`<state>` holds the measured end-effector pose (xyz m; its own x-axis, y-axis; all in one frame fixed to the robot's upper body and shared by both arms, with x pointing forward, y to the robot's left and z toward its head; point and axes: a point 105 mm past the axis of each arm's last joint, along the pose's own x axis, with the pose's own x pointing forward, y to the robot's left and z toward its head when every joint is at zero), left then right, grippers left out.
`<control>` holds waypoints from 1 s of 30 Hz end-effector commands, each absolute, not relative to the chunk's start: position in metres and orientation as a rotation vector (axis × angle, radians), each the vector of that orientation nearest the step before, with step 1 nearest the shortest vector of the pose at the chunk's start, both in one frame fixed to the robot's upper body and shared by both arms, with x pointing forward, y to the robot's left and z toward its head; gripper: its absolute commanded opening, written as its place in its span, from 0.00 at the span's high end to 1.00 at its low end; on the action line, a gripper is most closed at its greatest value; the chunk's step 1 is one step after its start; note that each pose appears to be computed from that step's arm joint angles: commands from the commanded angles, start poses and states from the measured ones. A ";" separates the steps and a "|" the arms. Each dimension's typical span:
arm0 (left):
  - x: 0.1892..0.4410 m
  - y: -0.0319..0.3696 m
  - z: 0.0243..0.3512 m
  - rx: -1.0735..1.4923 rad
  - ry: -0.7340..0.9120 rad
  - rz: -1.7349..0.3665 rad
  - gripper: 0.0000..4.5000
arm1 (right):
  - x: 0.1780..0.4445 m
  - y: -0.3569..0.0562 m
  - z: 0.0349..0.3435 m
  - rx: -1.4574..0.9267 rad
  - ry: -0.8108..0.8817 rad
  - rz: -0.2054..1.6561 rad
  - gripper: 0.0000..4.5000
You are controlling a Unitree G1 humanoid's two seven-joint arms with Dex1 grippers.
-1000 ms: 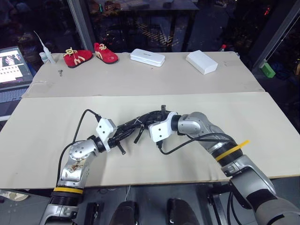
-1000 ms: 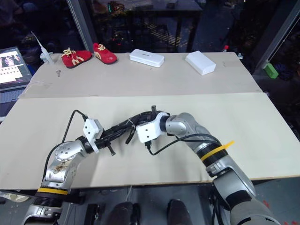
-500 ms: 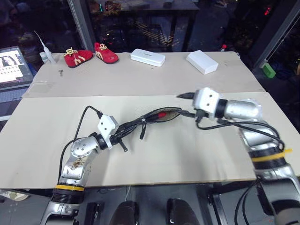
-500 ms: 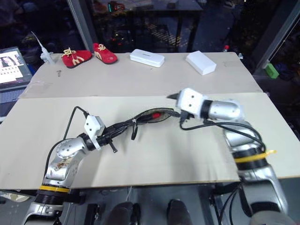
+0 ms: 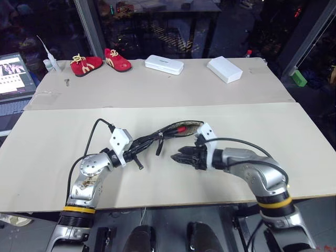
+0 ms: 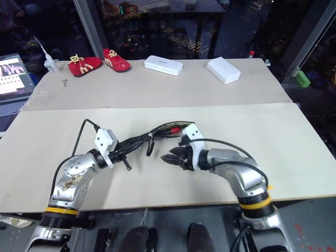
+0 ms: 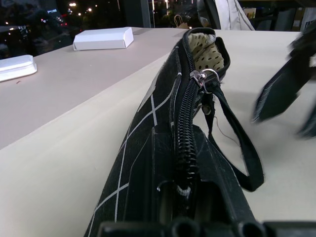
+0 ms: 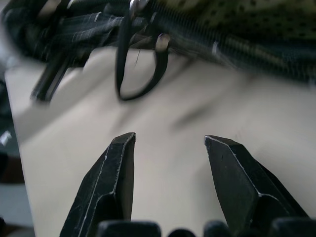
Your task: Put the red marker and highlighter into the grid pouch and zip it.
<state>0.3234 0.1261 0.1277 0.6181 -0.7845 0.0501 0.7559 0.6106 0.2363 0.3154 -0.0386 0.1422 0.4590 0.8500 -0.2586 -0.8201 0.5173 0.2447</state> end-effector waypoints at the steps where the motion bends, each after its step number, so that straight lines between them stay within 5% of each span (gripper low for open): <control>1: 0.324 0.124 0.131 0.207 -0.183 -0.901 1.00 | 0.317 -0.024 0.161 0.128 0.333 1.074 0.44; 15: 0.326 0.124 0.127 0.199 -0.183 -0.901 1.00 | 0.339 -0.006 0.154 0.073 0.340 1.039 0.44; 22: 0.326 0.127 0.126 0.203 -0.184 -0.895 1.00 | 0.338 -0.014 0.153 0.048 0.322 1.042 0.99; 30: 0.327 0.128 0.126 0.207 -0.190 -0.890 1.00 | 0.336 -0.046 0.150 -0.002 0.342 1.002 0.99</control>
<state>0.3259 0.1271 0.1153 0.6177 -0.7852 0.0429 0.7613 0.6108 0.2175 0.3379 -0.0295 0.1386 0.4640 0.8298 -0.3099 -0.8235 0.5330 0.1943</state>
